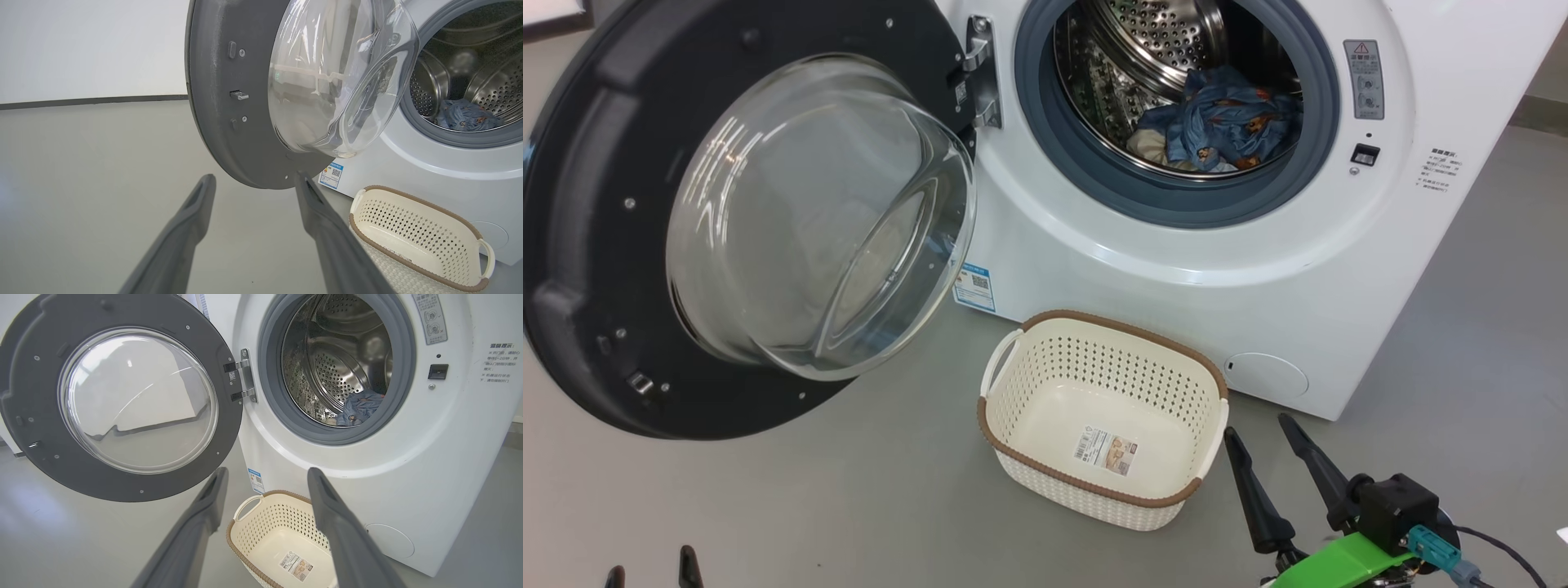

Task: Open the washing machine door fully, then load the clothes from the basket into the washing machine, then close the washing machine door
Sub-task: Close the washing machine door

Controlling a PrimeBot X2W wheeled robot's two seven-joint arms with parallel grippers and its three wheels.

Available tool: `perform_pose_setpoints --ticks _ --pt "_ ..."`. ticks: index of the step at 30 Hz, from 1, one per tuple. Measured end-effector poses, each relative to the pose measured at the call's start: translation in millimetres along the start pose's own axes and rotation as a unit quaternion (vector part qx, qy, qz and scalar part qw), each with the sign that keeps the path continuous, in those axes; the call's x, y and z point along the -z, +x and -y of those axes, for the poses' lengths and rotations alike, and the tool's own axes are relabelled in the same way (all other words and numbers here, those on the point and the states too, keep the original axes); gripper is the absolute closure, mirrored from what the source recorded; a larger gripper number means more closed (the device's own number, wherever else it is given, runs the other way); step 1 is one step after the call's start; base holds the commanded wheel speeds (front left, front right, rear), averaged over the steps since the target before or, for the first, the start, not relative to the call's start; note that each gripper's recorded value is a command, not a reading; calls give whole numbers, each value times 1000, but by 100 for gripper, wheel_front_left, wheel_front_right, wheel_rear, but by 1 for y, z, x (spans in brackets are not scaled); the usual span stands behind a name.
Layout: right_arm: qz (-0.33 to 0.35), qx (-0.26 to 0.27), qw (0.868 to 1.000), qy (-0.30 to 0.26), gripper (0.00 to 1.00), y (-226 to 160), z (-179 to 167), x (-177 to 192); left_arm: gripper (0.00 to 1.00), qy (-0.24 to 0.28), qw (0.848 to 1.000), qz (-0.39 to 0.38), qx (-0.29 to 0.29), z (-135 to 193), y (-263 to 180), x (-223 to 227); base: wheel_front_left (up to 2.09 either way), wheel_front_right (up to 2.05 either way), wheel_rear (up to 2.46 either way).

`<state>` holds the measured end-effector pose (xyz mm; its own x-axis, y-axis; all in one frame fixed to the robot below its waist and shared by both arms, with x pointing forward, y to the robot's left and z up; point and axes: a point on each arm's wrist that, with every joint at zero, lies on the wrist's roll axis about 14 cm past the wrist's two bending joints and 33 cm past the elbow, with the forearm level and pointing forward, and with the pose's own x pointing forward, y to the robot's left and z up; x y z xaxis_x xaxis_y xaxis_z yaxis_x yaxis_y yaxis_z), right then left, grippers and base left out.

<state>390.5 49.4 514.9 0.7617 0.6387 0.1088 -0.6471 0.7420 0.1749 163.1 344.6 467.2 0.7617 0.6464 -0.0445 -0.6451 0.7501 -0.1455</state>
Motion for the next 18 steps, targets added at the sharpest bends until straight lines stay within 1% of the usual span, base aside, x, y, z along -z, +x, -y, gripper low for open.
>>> perform_pose_setpoints --ticks 13,14,15,16,18 --pt "3 -6 1000 0 0 5 -3 -1 0 0 1000 -1 -13 -8 0 0 0 0 0" --pt "2 -5 1000 0 0 5 -2 -1 21 0 1000 -2 -13 -8 0 1 0 0 0" --pt "2 -5 1000 0 0 5 -2 -1 66 0 1000 -2 -12 -8 0 1 0 0 0" --pt "2 -5 1000 0 0 5 -2 -1 100 -1 1000 -3 -10 -7 0 1 0 0 0" --pt "2 -4 1000 0 0 5 -2 -1 100 -6 1000 -5 -7 -6 0 2 0 0 0"
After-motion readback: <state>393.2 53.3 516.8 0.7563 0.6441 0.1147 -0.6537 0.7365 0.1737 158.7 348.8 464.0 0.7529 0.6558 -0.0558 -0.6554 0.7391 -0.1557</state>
